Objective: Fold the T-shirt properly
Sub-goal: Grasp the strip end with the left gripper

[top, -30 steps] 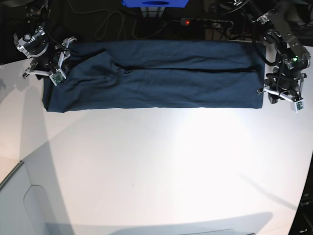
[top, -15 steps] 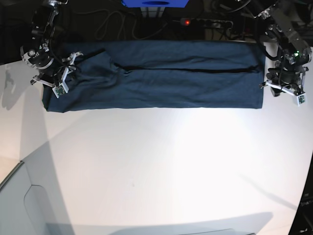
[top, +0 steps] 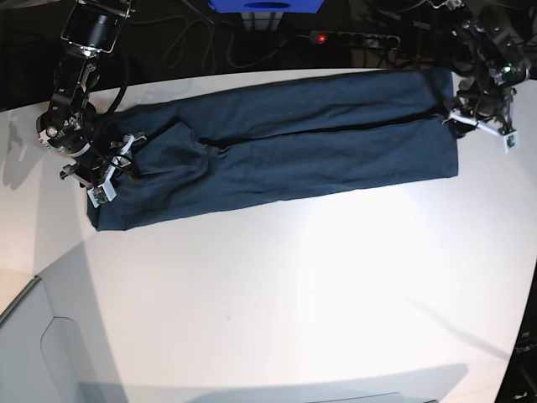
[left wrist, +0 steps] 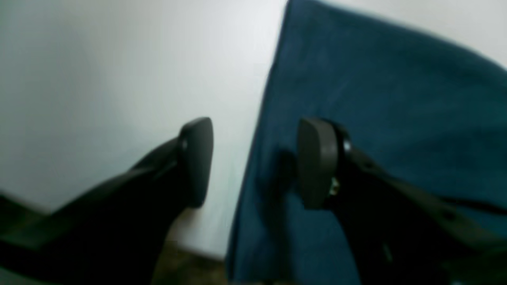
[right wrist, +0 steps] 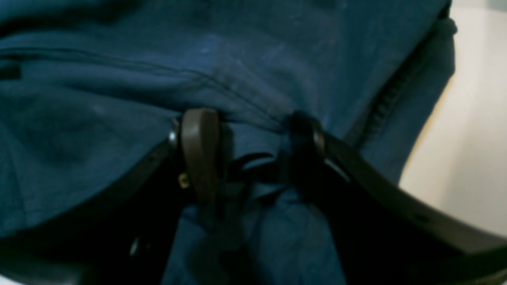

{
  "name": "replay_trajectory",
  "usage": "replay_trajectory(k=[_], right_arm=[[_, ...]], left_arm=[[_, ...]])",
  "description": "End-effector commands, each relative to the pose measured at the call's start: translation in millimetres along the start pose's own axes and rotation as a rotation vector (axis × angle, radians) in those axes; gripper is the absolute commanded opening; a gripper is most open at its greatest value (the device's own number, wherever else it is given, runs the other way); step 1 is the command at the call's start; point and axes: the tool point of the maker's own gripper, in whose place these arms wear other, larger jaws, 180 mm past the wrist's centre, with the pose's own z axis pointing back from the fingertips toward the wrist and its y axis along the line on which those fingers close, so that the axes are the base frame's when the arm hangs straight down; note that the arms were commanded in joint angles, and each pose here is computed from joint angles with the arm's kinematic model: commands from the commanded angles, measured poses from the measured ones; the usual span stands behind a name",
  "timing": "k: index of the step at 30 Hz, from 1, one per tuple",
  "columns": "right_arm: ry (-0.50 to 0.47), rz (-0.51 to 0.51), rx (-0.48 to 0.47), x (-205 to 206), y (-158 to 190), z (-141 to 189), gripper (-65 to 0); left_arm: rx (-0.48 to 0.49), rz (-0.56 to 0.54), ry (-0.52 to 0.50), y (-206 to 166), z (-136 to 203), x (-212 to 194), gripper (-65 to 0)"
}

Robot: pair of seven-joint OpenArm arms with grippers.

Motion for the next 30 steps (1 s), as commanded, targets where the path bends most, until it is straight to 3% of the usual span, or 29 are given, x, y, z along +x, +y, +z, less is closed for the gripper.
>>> replay_trajectory(k=[1, 9, 21, 27, 30], right_arm=[[0.101, 0.039, -0.001, -19.3, -0.2, -0.3, -39.1], [0.101, 0.092, 0.050, -11.5, 19.2, -8.9, -39.1], [0.101, 0.087, 0.044, -12.1, 17.1, -8.1, -39.1], [0.101, 0.087, 0.044, -12.1, 17.1, -8.1, -39.1], [0.101, 0.087, 0.044, -12.1, 17.1, -8.1, -39.1]], left_arm=[[-0.006, -0.005, -0.039, 1.2, 4.7, 10.6, -31.8], [-0.037, 0.051, 0.020, 3.0, -6.4, -10.8, -31.8], [-0.034, 0.091, 0.081, 10.8, -17.3, -30.6, -32.4], [-0.043, 0.095, 0.067, 6.7, -19.4, -25.3, -49.5], [-0.049, 0.099, 0.059, 4.1, -20.6, -21.9, -54.7]])
